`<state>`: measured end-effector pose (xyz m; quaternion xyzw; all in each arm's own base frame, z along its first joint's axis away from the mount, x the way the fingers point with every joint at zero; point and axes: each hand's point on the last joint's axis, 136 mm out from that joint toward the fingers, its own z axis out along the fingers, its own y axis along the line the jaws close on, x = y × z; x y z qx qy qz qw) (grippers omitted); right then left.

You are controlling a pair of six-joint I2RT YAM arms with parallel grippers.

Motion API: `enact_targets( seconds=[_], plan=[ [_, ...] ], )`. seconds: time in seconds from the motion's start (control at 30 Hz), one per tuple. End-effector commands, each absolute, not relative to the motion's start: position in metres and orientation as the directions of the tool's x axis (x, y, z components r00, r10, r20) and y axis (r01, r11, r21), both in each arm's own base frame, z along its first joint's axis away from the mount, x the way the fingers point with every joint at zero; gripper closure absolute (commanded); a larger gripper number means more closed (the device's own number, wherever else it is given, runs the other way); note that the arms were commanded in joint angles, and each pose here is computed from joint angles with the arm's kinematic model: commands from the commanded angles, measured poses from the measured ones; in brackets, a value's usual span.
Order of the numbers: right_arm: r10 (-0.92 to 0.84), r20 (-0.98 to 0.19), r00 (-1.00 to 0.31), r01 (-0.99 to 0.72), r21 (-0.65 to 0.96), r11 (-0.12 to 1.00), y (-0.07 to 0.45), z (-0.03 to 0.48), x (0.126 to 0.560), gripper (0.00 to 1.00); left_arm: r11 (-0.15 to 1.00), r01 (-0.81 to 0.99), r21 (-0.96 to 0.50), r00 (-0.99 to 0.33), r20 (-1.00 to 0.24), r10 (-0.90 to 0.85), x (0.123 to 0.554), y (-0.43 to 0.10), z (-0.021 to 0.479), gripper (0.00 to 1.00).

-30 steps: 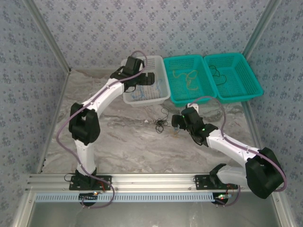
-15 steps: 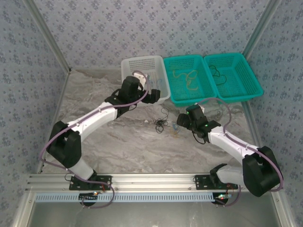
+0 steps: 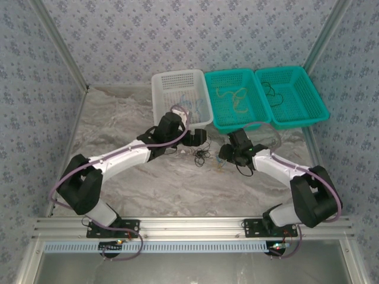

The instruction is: Untangle the cables

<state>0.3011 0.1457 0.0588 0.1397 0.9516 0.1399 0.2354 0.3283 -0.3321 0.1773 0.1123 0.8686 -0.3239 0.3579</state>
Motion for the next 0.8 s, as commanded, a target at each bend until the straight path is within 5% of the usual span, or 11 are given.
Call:
enact_targets(
  seconds=[0.0,0.77],
  plan=[
    [0.361,-0.390,-0.847,0.216,0.368,0.904,0.150,0.061,0.308,0.51,0.750,0.397,-0.529,-0.732,-0.676,-0.089,0.326,-0.342,0.177,0.01],
    [0.417,-0.344,-0.842,0.340,0.263,0.903,0.141,0.007,0.320,0.70,0.771,0.324,-0.549,-0.779,-0.617,-0.112,0.327,-0.351,0.144,0.01]
  ],
)
